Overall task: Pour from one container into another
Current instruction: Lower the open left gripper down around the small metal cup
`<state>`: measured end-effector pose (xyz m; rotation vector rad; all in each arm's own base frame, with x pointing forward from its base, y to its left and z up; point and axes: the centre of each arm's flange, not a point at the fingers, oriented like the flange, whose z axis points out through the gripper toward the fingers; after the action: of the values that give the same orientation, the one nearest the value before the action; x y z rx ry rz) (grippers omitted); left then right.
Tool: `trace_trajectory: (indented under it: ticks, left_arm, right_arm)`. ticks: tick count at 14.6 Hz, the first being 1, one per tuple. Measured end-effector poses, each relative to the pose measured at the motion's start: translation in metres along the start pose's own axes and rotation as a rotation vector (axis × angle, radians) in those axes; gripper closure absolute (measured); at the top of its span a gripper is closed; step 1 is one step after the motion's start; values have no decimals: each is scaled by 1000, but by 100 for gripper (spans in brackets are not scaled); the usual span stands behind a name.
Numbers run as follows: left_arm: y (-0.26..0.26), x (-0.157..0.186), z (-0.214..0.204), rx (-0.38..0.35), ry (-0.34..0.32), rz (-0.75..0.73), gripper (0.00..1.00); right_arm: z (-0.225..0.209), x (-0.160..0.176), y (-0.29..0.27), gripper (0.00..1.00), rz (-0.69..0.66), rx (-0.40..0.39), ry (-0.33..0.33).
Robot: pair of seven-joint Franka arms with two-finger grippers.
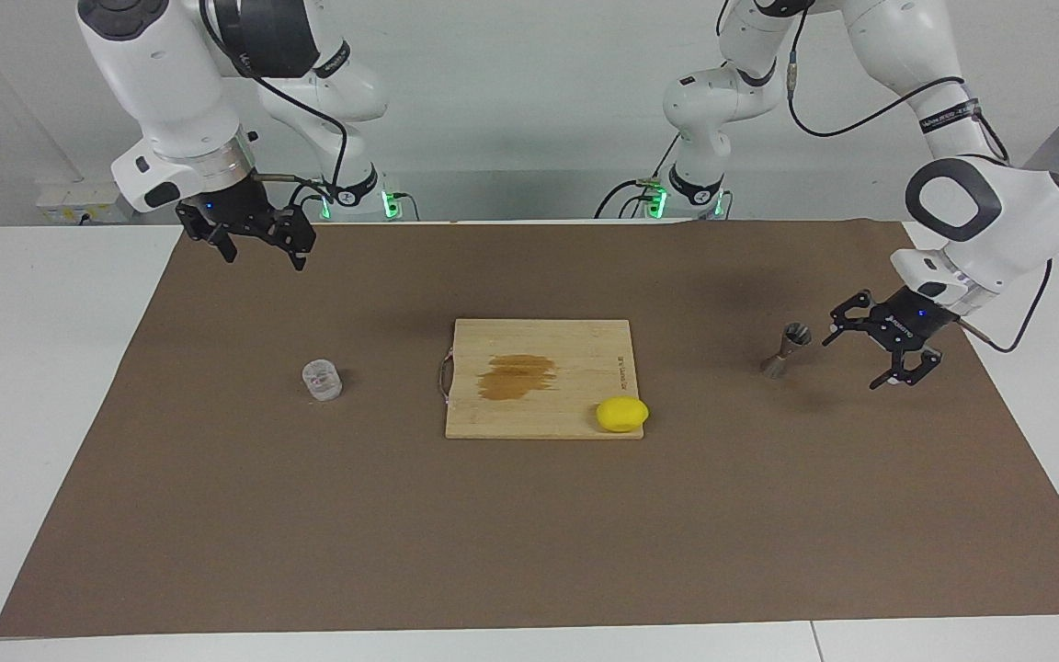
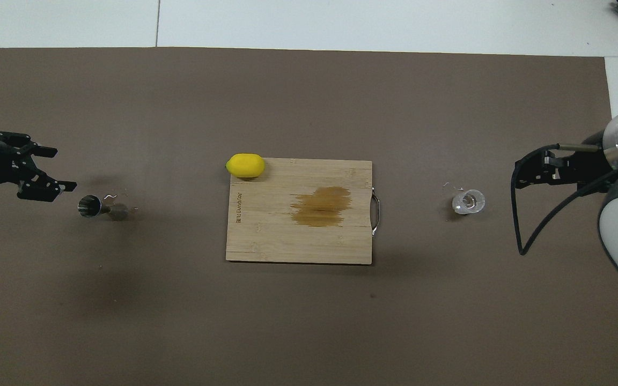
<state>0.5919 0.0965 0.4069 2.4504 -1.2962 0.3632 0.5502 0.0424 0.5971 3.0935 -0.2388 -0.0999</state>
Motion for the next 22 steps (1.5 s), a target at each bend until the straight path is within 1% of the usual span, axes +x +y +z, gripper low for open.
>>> trace_trajectory:
  ticks: [2, 3, 5, 7, 10, 12, 15, 17, 20, 22]
  left_arm:
    - [5, -4, -1, -73, 17, 92, 0]
    - [6, -4, -5, -94, 33, 142, 0]
    - [6, -2, -12, -113, 101, 205, 0]
    - [6, -9, -18, -142, 158, 200, 0]
    - [7, -26, -23, -197, 195, 192, 0]
    - [11, -25, -24, -226, 237, 216, 0]
    - [11, -24, -26, -207, 355, 323, 0]
    - [7, -37, -23, -198, 441, 336, 0]
    - [0, -64, -6, -238, 546, 322, 0]
    - [-4, -75, 10, -240, 607, 349, 0]
  right_arm:
    - [0, 0, 0, 0, 0, 0, 0]
    - [0, 0, 0, 0, 0, 0, 0]
    - [0, 0, 0, 0, 0, 0, 0]
    - [0, 0, 0, 0, 0, 0, 0]
    - [0, 0, 0, 0, 0, 0, 0]
    - [0, 0, 0, 0, 0, 0, 0]
    - [0, 0, 0, 0, 0, 0, 0]
    - [0, 0, 0, 0, 0, 0, 0]
    - [0, 0, 0, 0, 0, 0, 0]
    - [0, 0, 0, 0, 0, 0, 0]
